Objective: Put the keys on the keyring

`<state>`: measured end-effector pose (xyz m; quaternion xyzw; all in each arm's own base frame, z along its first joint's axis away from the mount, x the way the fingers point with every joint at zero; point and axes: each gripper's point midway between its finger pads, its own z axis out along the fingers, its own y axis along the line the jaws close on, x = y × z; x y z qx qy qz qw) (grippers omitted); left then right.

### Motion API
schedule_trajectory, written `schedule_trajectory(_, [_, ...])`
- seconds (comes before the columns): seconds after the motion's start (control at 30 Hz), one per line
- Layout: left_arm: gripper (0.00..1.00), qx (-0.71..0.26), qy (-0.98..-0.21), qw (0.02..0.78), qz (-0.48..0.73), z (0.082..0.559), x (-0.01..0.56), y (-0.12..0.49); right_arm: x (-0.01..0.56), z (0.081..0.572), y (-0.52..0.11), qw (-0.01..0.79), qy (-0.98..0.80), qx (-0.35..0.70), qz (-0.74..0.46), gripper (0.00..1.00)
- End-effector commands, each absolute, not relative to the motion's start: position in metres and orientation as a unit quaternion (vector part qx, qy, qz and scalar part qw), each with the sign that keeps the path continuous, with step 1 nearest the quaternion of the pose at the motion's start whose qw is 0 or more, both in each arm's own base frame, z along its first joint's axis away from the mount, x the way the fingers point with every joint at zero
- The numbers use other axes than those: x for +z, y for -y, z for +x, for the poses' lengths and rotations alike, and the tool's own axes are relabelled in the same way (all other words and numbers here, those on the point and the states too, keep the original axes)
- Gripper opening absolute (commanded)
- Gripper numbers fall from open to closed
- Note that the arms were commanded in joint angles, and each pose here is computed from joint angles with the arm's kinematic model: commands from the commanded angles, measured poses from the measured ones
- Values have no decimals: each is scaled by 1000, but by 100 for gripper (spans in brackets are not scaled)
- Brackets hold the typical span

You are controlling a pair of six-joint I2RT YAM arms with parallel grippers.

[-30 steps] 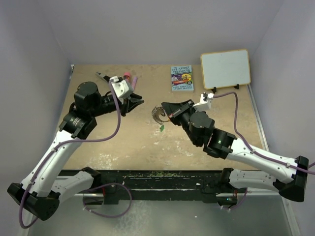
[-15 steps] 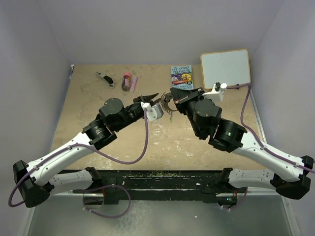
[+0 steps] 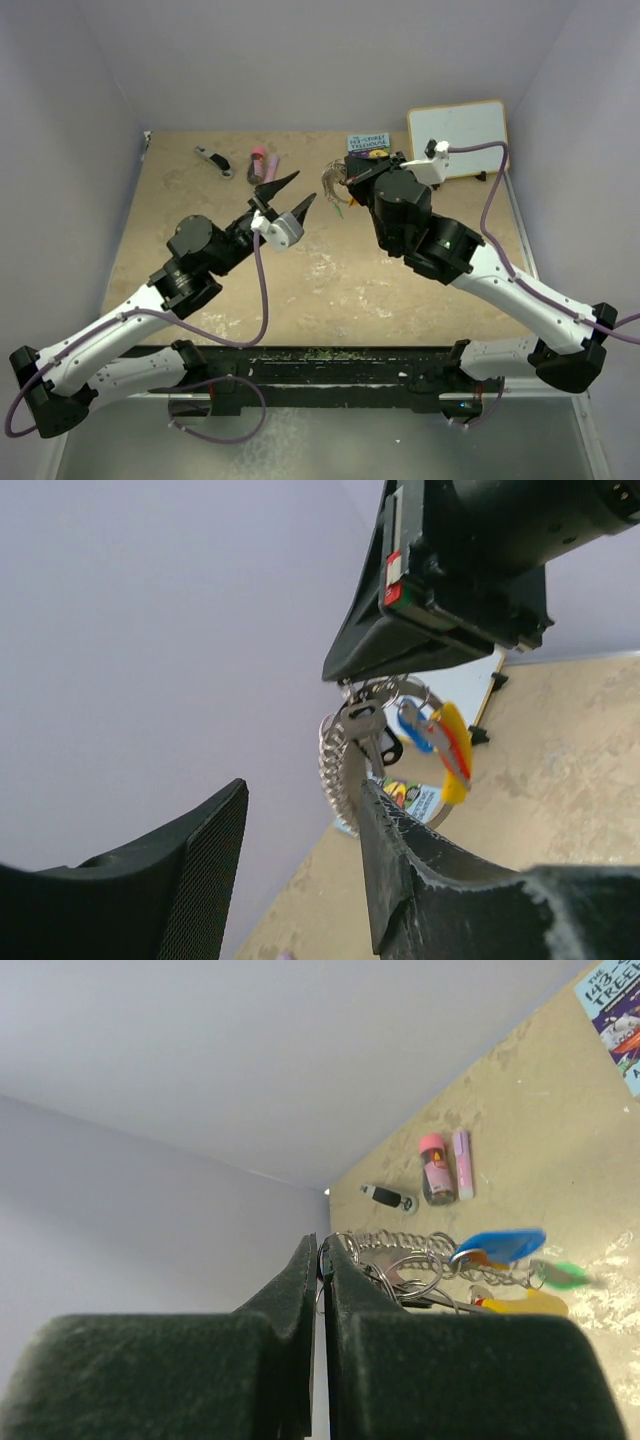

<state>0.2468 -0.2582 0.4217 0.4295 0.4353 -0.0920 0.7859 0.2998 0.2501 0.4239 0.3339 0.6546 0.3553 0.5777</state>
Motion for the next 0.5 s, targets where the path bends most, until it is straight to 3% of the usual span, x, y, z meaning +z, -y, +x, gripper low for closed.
schedule_trajectory(0.0, [53, -152, -397, 812, 400, 240, 432, 275, 447, 293, -245, 574, -636, 392, 334, 0])
schedule_trajectory(0.33, [71, -148, -381, 817, 406, 249, 431, 290, 450, 277, -239, 571, -626, 431, 312, 0])
schedule_trajectory(0.47, [71, -162, -344, 820, 428, 237, 436, 296, 446, 275, -236, 568, -630, 426, 315, 0])
